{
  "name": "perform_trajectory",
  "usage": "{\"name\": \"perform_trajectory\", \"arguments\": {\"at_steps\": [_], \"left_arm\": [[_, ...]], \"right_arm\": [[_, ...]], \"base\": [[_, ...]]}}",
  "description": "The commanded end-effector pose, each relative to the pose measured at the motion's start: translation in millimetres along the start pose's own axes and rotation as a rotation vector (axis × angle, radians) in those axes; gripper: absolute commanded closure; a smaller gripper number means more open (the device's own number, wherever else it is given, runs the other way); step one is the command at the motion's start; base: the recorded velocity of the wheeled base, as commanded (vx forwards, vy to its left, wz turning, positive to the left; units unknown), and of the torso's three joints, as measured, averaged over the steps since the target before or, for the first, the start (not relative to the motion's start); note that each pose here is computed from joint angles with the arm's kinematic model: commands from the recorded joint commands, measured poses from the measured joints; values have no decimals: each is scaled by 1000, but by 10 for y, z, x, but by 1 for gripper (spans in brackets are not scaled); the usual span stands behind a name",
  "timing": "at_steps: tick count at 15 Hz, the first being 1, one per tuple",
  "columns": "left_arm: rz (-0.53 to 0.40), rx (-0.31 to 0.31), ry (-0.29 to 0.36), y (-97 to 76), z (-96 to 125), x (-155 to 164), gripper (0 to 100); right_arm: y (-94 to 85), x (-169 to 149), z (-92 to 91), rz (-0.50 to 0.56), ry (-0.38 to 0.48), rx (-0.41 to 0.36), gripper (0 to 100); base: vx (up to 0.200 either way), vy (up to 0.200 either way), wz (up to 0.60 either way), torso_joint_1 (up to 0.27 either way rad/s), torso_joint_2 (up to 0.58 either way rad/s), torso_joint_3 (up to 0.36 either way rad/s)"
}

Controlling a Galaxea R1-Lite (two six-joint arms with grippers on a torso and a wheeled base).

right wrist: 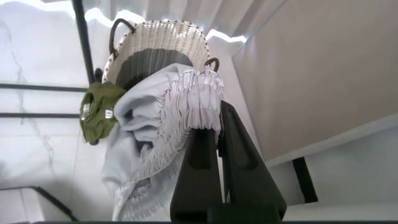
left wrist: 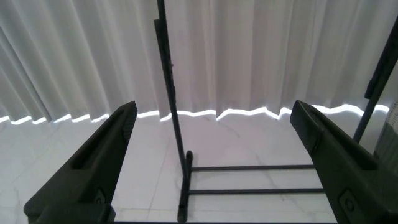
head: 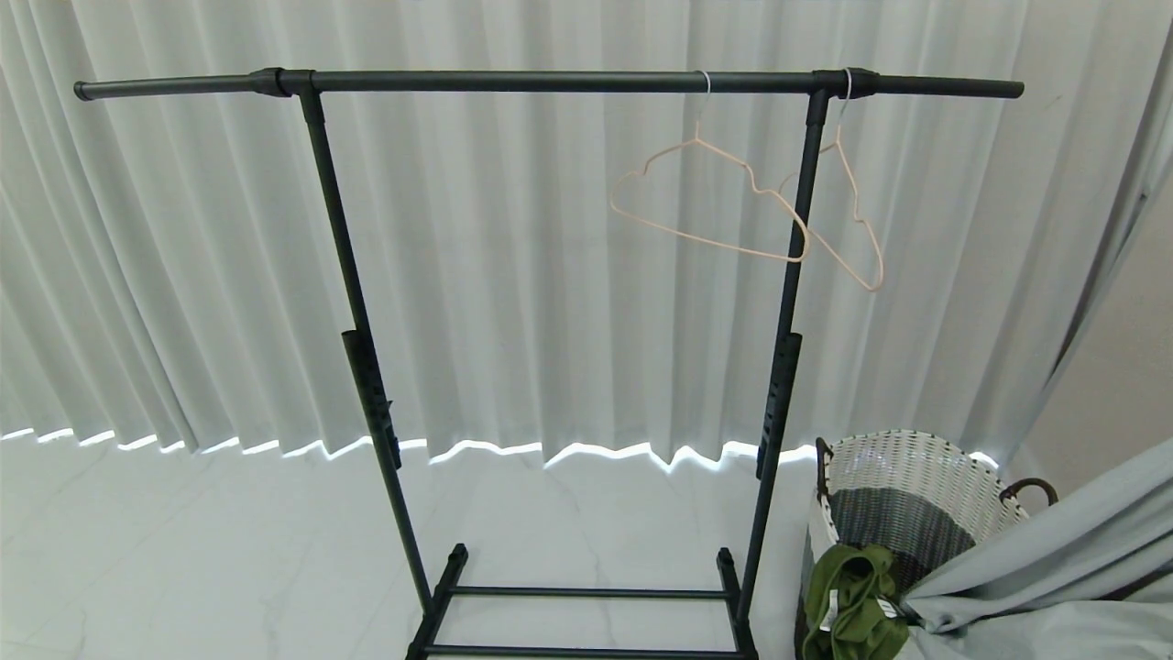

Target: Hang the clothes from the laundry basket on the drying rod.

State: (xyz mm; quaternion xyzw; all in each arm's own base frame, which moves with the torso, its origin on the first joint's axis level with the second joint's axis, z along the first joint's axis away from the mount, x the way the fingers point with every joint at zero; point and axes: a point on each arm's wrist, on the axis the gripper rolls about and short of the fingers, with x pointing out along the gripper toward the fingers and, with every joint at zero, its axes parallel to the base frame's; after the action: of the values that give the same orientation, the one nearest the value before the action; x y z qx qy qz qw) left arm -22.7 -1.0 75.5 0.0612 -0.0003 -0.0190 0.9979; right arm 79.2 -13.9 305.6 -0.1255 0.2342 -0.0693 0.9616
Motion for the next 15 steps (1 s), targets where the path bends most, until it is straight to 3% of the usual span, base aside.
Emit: {"name": "perform_trajectory", "arguments": {"at_steps": [1, 6, 7, 10, 11, 13, 15], "left_arm": [[1, 3, 0, 0, 0, 0, 0], [0, -29, -8, 1, 8, 0, 0], [-19, -30, -55, 26, 202, -27, 0], [-144, -50, -34, 131, 1059, 282, 0], [-216, -24, 7, 117, 1366, 586, 0], [-373, -12, 95, -50, 1607, 1029, 0], [-568, -77, 230, -566, 1700, 1616, 0]], "right_arm": [[-4, -91, 7, 3, -13, -2, 100], [71, -41, -128, 82, 42, -23, 100], [97, -21, -149, 108, 48, -35, 100], [150, 64, -162, 174, 64, -55, 100], [164, 85, -169, 203, 67, -57, 100], [186, 119, -214, 230, 83, -55, 100], [211, 181, -254, 252, 71, -25, 100]], "base": [[0, 0, 0, 0, 0, 0], [0, 0, 0, 0, 0, 0], [0, 0, 0, 0, 0, 0], [0, 0, 0, 0, 0, 0], [0, 0, 0, 0, 0, 0], [0, 0, 0, 0, 0, 0], [0, 0, 0, 0, 0, 0]]}}
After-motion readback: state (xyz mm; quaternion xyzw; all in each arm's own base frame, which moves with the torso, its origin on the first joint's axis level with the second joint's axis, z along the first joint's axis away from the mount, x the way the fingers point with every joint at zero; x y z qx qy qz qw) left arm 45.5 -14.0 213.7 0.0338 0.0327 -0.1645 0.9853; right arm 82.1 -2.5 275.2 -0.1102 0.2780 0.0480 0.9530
